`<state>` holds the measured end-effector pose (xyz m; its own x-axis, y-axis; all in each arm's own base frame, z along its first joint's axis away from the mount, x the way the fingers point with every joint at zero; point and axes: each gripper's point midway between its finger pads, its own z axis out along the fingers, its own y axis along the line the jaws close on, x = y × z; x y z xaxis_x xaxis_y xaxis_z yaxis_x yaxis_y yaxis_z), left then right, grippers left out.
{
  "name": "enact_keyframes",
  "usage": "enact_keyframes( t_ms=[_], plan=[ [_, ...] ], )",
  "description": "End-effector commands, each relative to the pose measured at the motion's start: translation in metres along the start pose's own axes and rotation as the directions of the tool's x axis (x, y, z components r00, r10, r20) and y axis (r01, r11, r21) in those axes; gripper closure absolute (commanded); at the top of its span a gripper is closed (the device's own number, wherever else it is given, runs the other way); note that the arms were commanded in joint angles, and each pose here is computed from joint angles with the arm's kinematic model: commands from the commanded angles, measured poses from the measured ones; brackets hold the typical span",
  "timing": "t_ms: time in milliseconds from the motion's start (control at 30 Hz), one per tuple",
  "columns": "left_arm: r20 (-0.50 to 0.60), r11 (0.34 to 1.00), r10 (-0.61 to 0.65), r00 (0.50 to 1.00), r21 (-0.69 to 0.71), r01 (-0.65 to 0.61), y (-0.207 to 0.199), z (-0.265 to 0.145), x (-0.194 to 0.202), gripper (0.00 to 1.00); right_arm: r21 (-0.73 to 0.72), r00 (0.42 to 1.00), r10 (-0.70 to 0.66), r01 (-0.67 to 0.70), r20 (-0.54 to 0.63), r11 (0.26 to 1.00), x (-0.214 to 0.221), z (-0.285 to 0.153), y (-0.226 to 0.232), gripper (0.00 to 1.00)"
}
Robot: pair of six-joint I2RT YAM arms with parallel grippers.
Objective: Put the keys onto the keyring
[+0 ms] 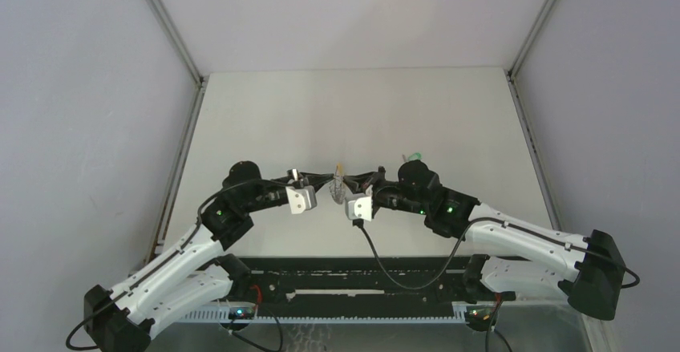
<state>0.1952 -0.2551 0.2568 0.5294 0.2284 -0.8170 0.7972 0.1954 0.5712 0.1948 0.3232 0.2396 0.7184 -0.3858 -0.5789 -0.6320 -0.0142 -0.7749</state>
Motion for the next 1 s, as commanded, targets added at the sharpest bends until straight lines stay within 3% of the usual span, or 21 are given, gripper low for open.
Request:
enact_keyframes(
  t_ms=[0,967],
  plan=[
    [0.039,0.999,0.023,0.999,-0.031,-0.022,0.0087,-0.0010,-0.0114,1.00,0.084,0.999,-0.006,0.003,0.036,0.996,-0.0149,-0.0042,-0.0204,1.00],
    [0.031,0.997,0.029,0.999,-0.073,-0.027,0.0146,-0.0038,-0.0107,1.00,0.073,1.000,-0.001,0.000,0.018,0.997,-0.0127,-0.0037,-0.0160,1.00]
  ],
)
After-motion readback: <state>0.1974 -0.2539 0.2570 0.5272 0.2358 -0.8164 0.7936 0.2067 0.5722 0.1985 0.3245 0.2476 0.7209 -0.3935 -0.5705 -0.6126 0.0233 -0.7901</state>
